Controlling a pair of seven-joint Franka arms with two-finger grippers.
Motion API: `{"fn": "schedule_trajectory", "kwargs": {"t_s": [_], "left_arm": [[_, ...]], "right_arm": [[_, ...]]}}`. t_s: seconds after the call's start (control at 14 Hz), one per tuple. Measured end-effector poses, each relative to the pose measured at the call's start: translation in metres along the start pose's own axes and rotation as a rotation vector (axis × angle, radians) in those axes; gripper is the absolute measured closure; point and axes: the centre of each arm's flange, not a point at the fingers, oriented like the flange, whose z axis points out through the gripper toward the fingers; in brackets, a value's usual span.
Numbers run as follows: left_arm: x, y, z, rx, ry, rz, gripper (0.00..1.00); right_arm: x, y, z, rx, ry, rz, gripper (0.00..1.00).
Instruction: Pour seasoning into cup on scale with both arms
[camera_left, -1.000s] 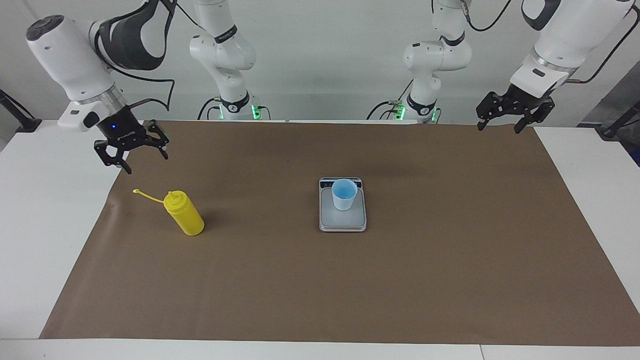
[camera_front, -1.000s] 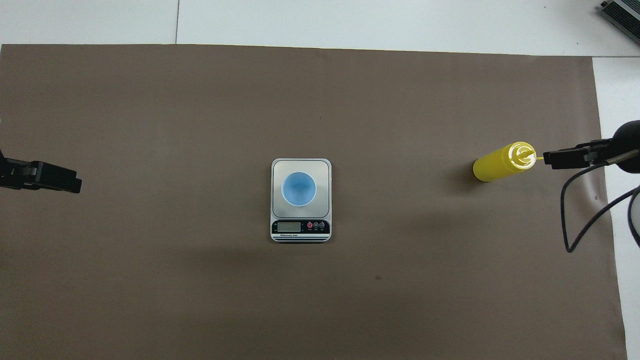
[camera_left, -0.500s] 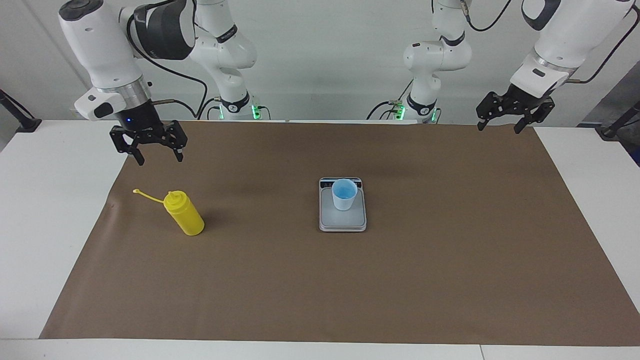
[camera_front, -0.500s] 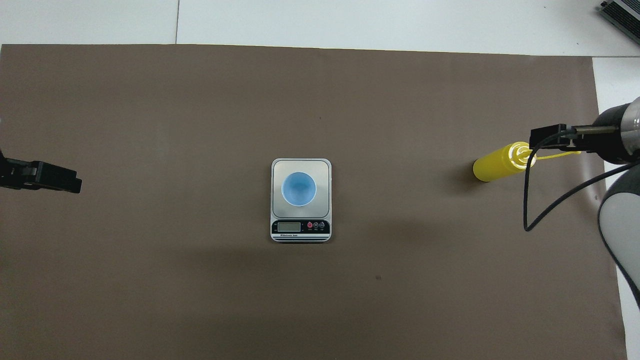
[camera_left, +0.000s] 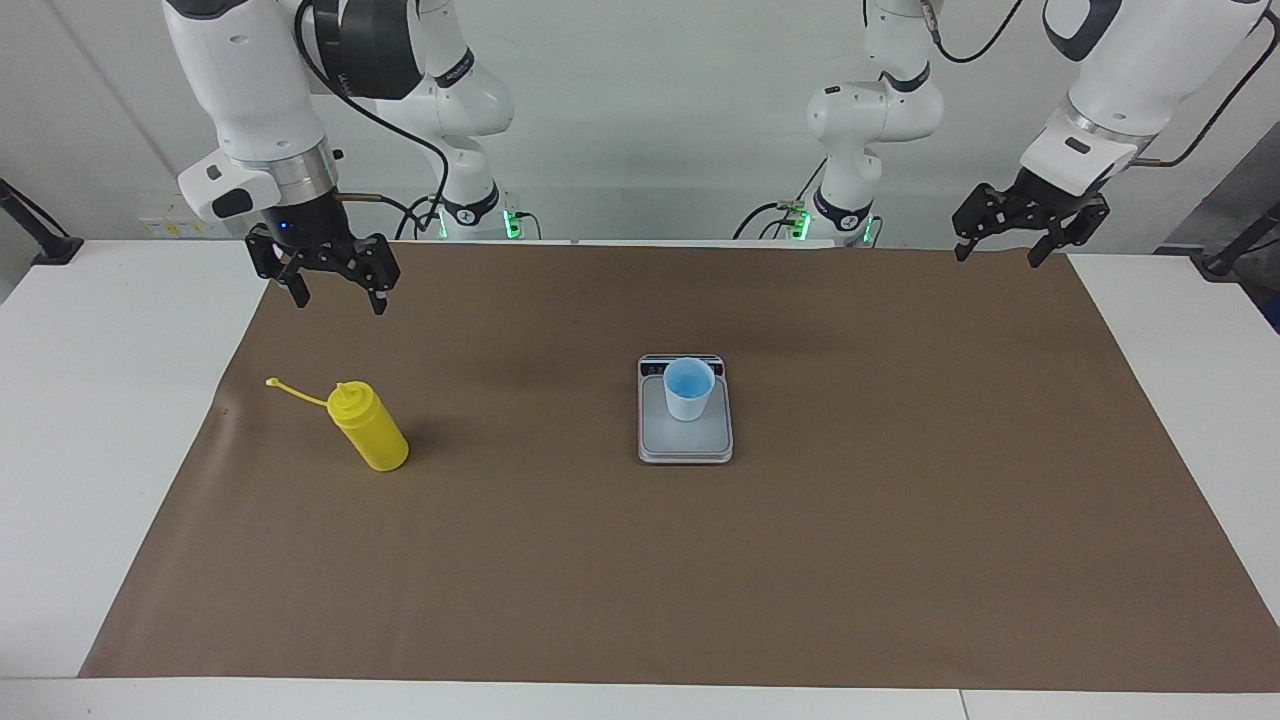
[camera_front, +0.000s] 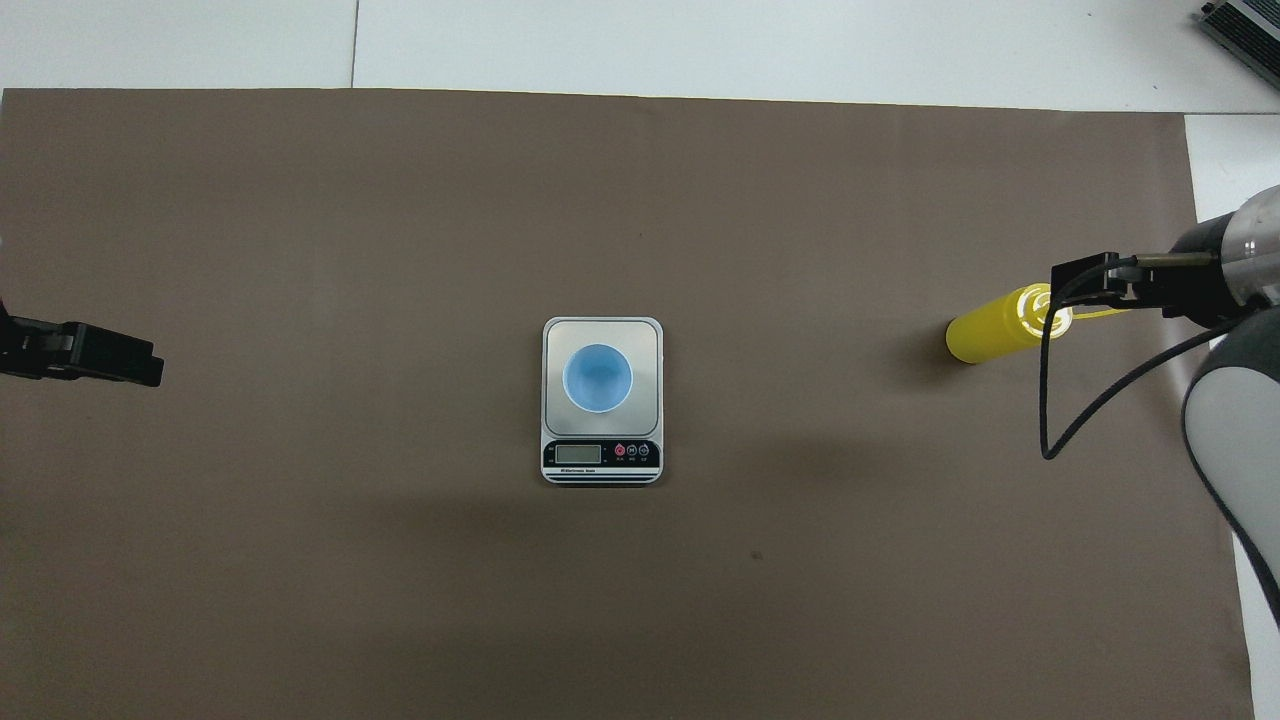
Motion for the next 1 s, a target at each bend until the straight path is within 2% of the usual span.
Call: {"fn": "schedule_trajectory", "kwargs": {"t_s": [0.21, 0.5, 1.0], "left_arm": [[0.0000, 0.0000, 0.0000, 0.000, 0.000, 0.000, 0.00], [0.0000, 0.0000, 0.0000, 0.000, 0.000, 0.000, 0.00], [0.0000, 0.0000, 0.0000, 0.000, 0.000, 0.000, 0.00]], "right_arm": [[-0.0009, 0.0086, 0.0074, 0.030, -0.022, 0.026, 0.00], [-0.0061, 0.0081, 0.0122, 0.028, -0.054, 0.025, 0.00], [-0.0083, 0.0089, 0.0112, 0.028, -0.055, 0.027, 0.00]]}}
